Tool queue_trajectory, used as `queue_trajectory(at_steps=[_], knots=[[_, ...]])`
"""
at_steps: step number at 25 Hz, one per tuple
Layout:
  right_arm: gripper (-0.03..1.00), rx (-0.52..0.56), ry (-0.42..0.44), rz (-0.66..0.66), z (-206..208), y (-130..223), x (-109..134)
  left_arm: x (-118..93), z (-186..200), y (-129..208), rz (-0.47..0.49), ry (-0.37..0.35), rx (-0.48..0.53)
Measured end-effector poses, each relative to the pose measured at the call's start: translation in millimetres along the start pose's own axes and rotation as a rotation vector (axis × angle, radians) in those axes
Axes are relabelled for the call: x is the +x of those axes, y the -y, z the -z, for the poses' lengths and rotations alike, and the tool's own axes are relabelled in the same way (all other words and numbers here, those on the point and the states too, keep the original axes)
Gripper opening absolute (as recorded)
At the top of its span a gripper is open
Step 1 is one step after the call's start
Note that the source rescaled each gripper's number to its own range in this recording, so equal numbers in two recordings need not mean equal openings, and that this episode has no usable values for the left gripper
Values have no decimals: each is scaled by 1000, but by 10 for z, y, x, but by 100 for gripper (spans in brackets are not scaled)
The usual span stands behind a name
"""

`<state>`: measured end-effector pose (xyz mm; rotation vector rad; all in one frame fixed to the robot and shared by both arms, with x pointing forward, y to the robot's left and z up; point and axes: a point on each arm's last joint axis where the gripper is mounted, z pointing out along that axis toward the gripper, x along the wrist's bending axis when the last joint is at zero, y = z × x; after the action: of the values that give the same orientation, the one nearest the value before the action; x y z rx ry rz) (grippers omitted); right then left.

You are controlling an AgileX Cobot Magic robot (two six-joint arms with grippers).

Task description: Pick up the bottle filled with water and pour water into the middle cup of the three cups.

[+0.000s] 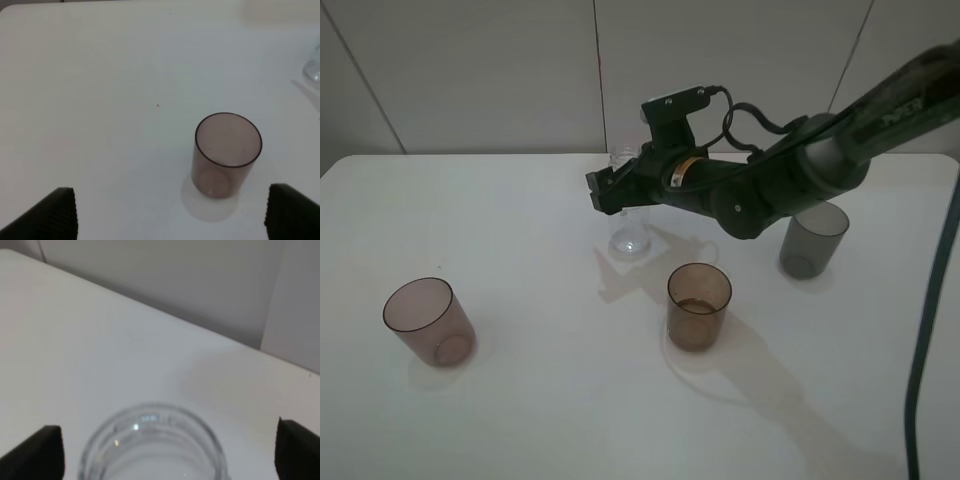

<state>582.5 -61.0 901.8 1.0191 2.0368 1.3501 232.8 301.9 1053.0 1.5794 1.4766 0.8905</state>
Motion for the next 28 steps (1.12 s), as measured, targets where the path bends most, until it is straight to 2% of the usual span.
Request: queue_trajectory(at_steps=[6,11,17,21,25,28], knots=[[100,-13,14,11,333,-493,-4,0,0,0,0,0,0],[100,108,62,-53,755,-799,-82,0,0,0,0,0,0],[100,387,208,-228,1406,-832,-534,0,0,0,0,0,0],[100,491,314,-331,2036,-811,-783,0,0,0,0,0,0],[100,484,434,-396,2707,-769,-892,0,0,0,0,0,0],[100,454,513,-378,3204,-746,-796,0,0,0,0,0,0]])
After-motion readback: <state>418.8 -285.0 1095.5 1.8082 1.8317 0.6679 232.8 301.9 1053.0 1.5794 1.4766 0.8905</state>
